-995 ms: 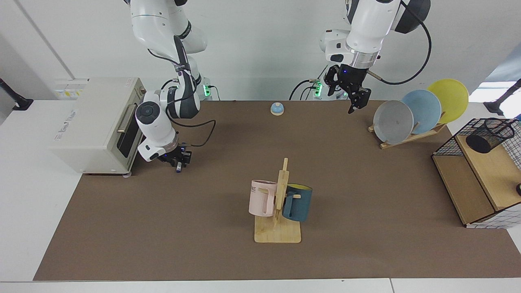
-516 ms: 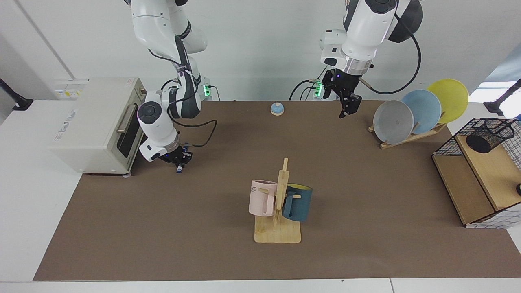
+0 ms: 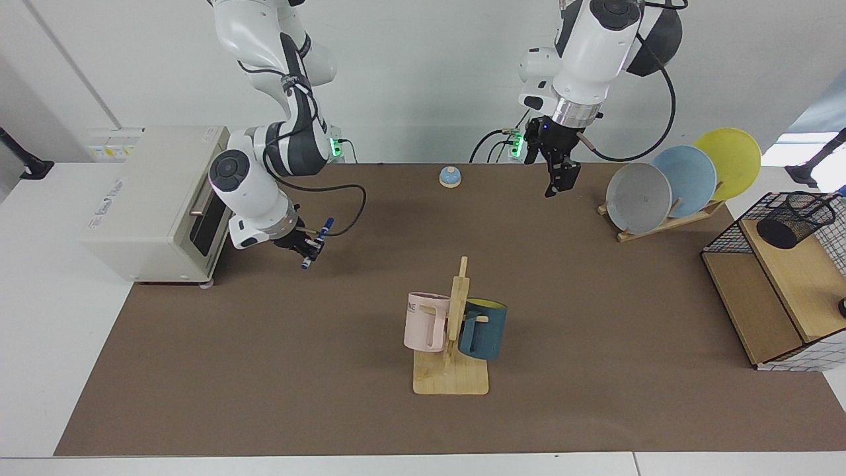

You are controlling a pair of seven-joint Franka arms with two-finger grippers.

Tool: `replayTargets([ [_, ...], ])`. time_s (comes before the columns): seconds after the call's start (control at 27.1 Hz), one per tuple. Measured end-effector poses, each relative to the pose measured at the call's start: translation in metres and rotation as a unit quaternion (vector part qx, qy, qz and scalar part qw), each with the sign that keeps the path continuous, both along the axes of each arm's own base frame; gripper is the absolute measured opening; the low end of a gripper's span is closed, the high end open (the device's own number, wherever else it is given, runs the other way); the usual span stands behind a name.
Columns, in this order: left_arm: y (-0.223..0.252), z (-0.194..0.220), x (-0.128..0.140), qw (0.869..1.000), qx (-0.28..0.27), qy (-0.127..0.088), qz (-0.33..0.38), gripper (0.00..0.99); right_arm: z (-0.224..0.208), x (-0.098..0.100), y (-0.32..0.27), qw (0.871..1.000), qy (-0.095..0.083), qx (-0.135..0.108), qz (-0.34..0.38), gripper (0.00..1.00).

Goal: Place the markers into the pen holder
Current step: 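Grasp the marker with the right gripper while the left gripper moves forward, then carry the marker toward the left gripper while the left gripper approaches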

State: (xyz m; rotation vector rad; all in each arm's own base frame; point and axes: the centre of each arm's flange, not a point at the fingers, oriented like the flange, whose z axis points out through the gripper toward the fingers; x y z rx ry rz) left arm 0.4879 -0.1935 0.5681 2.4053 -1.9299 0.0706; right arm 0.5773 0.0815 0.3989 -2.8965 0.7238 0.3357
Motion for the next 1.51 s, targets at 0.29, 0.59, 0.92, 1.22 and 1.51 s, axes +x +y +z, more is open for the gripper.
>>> replayTargets([
  [0.29, 0.000, 0.001, 0.000, 1.000, -0.001, -0.004, -0.028, 0.991, 0.070, -0.004, 0.066, 0.991, 0.063, 0.033, -0.117, 0.16],
  [0.59, -0.014, 0.015, -0.002, 0.999, -0.007, -0.020, -0.025, 0.991, 0.119, -0.013, 0.143, 0.957, 0.114, 0.083, -0.252, 0.16],
  [0.92, -0.046, 0.016, -0.015, 0.998, -0.009, -0.013, 0.061, 0.991, 0.137, -0.016, 0.194, 0.906, 0.162, 0.116, -0.374, 0.16],
  [1.22, -0.072, 0.023, -0.028, 0.992, -0.005, -0.012, 0.127, 0.991, 0.144, -0.020, 0.222, 0.885, 0.170, 0.142, -0.409, 0.16],
  [1.51, -0.101, 0.052, -0.041, 0.989, 0.015, -0.026, 0.142, 0.991, 0.144, -0.020, 0.232, 0.881, 0.164, 0.147, -0.418, 0.16],
])
